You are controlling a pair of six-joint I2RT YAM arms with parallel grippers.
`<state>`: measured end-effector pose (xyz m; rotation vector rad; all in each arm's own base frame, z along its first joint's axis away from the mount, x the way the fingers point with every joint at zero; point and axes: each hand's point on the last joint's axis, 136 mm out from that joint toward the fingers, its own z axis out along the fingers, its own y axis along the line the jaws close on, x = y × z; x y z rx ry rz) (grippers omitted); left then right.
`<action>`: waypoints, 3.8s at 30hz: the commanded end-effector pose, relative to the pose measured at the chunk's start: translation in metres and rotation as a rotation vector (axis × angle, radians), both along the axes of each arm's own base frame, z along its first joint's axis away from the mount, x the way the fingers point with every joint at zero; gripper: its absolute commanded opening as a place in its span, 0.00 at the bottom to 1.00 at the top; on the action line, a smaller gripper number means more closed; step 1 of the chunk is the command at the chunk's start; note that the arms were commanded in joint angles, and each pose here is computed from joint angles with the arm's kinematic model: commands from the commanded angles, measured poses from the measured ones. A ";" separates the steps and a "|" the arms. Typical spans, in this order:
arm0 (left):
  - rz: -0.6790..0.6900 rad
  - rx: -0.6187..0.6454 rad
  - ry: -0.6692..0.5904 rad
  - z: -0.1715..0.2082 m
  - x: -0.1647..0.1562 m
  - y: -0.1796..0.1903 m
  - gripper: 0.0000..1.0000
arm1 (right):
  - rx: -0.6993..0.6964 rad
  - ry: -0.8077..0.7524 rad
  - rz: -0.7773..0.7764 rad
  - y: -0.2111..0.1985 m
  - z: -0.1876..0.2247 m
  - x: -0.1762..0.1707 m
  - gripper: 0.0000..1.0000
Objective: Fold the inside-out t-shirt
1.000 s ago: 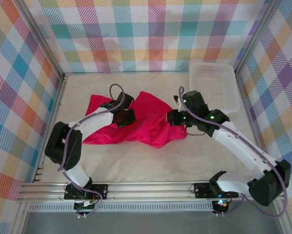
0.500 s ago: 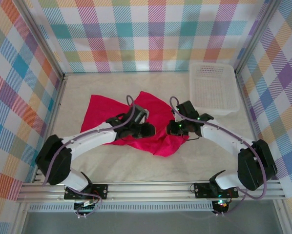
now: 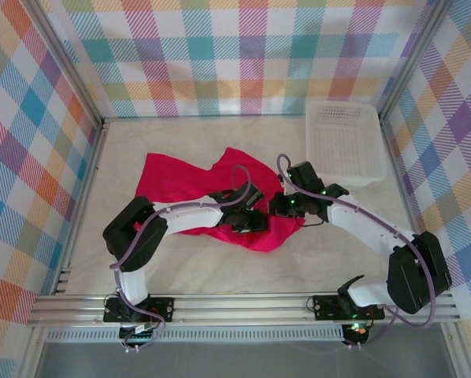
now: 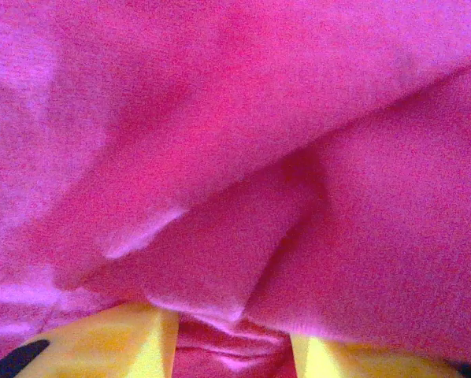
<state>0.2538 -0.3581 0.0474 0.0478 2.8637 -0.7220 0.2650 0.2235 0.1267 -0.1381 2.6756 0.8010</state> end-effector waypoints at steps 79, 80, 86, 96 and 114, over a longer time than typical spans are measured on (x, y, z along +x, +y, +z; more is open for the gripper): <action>0.176 -0.031 -0.292 0.066 0.012 0.104 0.00 | -0.095 0.064 -0.019 0.048 0.038 0.005 0.02; 0.178 -0.020 -0.290 0.064 0.013 0.106 0.00 | -0.108 0.079 -0.016 0.048 0.029 0.004 0.05; 0.188 0.178 -0.293 0.057 0.007 0.140 0.32 | -0.200 0.149 -0.085 0.024 -0.019 -0.004 0.09; -0.161 0.243 -0.254 0.046 -0.023 0.080 0.64 | -0.182 0.158 -0.153 -0.006 -0.023 -0.009 0.10; -0.209 0.408 -0.230 0.028 -0.013 0.075 0.00 | -0.071 0.264 -0.116 0.029 -0.050 -0.007 0.10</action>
